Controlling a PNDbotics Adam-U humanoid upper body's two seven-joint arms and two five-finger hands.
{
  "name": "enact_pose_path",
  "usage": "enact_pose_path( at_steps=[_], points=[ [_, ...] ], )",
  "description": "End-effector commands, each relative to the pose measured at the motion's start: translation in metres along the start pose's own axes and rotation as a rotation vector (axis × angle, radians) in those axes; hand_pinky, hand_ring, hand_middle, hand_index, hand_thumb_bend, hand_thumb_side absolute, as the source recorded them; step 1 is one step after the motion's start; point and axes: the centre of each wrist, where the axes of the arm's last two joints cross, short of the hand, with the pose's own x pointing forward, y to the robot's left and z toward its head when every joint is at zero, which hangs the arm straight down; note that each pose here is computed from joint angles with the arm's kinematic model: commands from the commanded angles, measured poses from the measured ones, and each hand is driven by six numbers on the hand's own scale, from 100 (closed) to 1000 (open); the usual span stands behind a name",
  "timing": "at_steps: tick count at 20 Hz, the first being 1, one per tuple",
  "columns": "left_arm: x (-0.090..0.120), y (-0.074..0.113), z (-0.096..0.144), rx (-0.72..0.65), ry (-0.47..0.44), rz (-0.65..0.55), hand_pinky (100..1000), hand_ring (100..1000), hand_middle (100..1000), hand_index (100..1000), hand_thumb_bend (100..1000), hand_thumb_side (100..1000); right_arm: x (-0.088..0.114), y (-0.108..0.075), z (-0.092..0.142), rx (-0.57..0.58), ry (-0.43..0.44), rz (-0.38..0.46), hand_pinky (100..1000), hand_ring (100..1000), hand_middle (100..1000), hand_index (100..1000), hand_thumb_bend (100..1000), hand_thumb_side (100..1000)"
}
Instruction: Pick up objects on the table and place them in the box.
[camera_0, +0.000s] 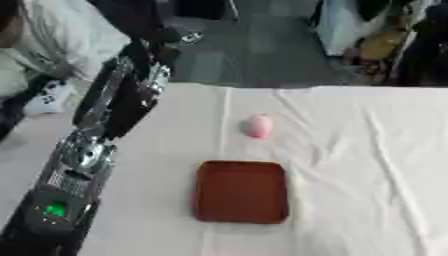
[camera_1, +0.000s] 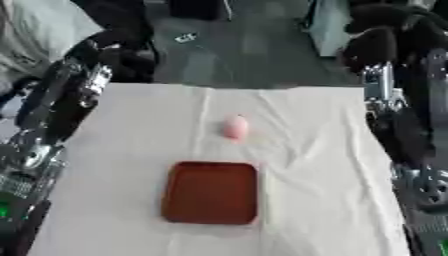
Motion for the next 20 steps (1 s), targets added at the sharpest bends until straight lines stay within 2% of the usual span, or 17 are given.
enact_pose_path(
  at_steps=[1, 11, 15, 20],
  points=[
    [0.008, 0.005, -0.004, 0.012, -0.038, -0.014, 703, 766, 836, 906, 100, 765, 0.003, -0.004, -0.002, -0.004, -0.015, 0.012, 359, 486, 582, 739, 100, 791],
    [0.008, 0.005, -0.004, 0.014, -0.037, -0.012, 703, 766, 836, 906, 100, 765, 0.003, -0.003, -0.003, 0.014, 0.006, 0.014, 349, 488, 588, 743, 100, 793],
    [0.008, 0.005, -0.004, 0.010, -0.034, -0.008, 702, 766, 835, 906, 100, 765, 0.004, -0.003, -0.020, 0.093, 0.014, 0.065, 366, 506, 603, 755, 100, 788],
    [0.007, 0.004, -0.003, 0.005, -0.029, -0.005, 701, 766, 835, 906, 100, 766, -0.007, 0.003, -0.041, 0.171, 0.044, 0.140, 370, 513, 617, 761, 100, 788]
  ],
)
